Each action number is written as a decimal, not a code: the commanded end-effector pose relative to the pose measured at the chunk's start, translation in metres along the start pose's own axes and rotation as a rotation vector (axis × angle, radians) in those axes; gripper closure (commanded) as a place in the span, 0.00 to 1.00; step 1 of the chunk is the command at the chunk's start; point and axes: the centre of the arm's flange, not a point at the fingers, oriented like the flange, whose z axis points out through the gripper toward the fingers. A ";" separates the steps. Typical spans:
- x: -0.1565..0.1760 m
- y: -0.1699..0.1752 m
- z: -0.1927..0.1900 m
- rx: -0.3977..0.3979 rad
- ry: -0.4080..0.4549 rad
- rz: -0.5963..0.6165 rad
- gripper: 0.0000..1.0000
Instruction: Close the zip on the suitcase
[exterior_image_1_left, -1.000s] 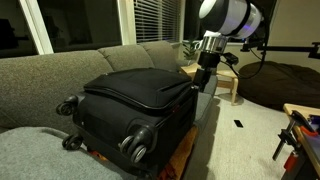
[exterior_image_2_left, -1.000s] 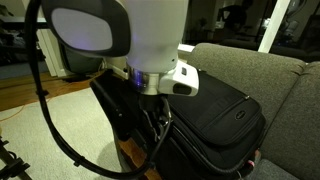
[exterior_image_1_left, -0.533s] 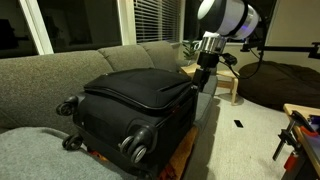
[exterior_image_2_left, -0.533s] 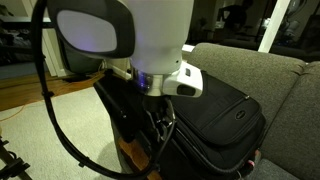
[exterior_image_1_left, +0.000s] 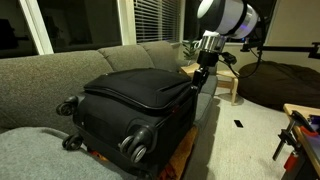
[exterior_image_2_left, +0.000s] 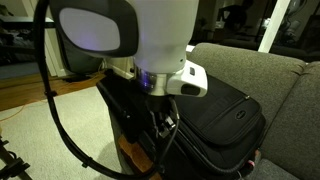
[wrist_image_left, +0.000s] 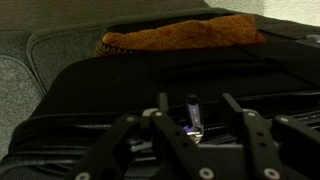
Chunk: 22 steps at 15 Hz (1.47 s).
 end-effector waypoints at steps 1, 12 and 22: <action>0.006 0.009 0.002 0.007 0.012 0.002 0.77; 0.020 -0.003 -0.015 0.001 0.032 -0.010 0.91; 0.022 -0.017 -0.014 -0.008 0.028 -0.046 0.92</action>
